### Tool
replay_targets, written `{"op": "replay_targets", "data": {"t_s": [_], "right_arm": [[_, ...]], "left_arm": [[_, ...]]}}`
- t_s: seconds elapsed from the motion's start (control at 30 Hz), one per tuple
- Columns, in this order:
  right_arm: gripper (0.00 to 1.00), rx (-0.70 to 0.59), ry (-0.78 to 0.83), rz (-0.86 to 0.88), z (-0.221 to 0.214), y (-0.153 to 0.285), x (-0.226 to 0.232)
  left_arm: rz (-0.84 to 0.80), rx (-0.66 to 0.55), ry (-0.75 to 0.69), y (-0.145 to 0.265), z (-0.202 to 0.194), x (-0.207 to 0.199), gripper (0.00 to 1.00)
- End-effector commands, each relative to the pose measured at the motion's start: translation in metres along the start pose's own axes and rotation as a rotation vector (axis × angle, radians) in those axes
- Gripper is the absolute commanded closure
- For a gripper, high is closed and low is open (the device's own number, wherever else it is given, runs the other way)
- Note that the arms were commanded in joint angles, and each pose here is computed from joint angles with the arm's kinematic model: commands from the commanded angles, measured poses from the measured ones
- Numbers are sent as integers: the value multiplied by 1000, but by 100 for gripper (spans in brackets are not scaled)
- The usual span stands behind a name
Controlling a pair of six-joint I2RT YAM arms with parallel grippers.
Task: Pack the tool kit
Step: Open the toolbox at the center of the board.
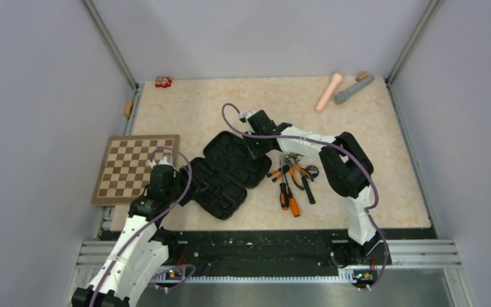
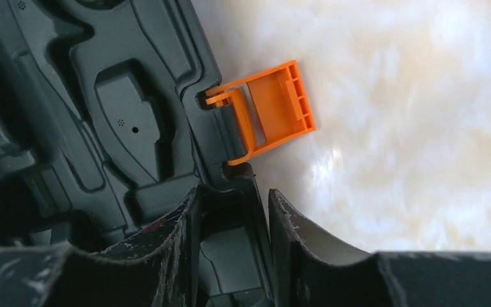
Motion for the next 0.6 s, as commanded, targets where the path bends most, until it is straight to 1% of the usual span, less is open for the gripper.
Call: {"op": "replay_targets", "data": {"t_s": [0.0, 0.1, 0.2, 0.27, 0.4, 0.47, 0.57], "right_arm": [[100, -44, -290, -165, -9, 34, -19], [100, -41, -439, -201, -27, 41, -15], [100, -26, -537, -253, -47, 45, -15], [100, -27, -589, -282, -61, 47, -14], [100, -56, -683, -330, -69, 54, -16], [100, -48, -726, -362, -74, 57, -17], [100, -46, -747, -372, -79, 58, -16]], "left_arm": [[-73, -98, -89, 6, 27, -34, 40], [-65, -113, -117, 4, 36, -43, 40], [-58, -130, -134, 1, 45, -54, 39], [-47, -146, -142, -1, 53, -60, 39], [-34, -171, -171, -3, 66, -73, 37], [-30, -172, -185, -5, 70, -78, 36], [-38, -181, -203, -5, 75, -85, 35]]}}
Point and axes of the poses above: each gripper's point midway between its finger pads, its own y axis back along the fingers, its own x axis along the line the jaws close on, z = x × y, the point moved 3 cm from there along y, back along the fingers, and after that the axes turned 13 degrees about y, right-handed, at the moved point
